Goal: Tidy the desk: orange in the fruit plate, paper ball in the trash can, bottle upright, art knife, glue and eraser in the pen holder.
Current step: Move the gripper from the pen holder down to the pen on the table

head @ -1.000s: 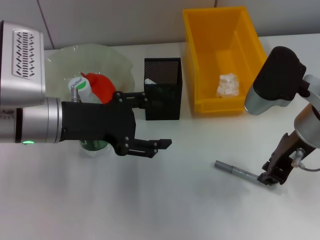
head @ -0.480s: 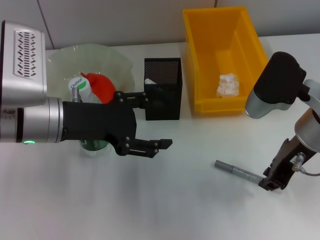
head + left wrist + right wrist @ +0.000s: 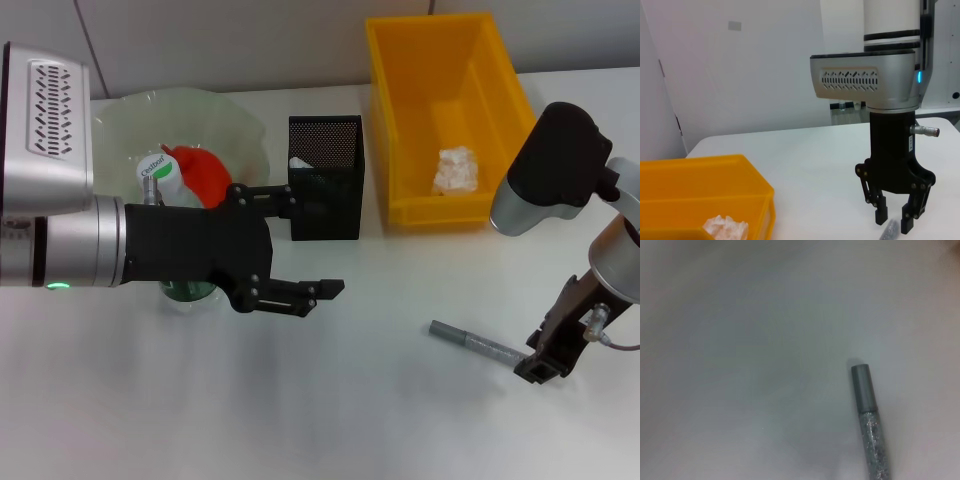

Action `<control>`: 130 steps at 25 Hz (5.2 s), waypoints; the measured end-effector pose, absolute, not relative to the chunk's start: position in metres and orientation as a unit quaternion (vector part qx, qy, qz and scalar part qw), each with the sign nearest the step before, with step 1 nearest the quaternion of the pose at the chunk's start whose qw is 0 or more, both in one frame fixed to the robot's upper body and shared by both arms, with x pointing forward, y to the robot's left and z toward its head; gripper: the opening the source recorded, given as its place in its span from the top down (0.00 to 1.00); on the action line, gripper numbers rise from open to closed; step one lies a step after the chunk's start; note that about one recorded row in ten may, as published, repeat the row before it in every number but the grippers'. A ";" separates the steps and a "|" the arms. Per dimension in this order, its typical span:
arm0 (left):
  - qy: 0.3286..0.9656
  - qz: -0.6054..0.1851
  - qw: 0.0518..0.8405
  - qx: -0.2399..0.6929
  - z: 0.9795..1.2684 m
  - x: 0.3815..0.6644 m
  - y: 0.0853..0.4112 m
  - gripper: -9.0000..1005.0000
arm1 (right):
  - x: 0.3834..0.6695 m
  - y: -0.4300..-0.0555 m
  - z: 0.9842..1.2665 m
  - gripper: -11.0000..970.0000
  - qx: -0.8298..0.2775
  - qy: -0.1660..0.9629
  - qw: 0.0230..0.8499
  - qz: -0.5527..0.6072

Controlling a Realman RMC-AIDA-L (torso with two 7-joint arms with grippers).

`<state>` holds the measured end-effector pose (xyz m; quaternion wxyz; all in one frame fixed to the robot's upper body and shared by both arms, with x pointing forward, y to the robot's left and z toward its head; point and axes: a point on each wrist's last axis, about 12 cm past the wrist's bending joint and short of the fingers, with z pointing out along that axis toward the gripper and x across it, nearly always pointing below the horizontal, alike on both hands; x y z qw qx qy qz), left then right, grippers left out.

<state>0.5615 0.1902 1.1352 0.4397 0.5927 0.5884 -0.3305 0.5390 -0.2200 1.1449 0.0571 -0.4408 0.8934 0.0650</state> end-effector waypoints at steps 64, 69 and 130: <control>0.591 -0.330 0.435 0.594 1.132 0.561 0.188 0.19 | 0.545 -0.229 1.130 0.65 -0.410 0.907 0.048 0.075; 0.590 -0.330 0.435 0.594 1.132 0.561 0.188 0.19 | 0.545 -0.229 1.130 0.72 -0.410 0.908 0.048 0.076; 0.592 -0.322 0.444 0.591 1.130 0.563 0.190 0.19 | 0.545 -0.231 1.127 0.87 -0.400 0.912 0.054 0.072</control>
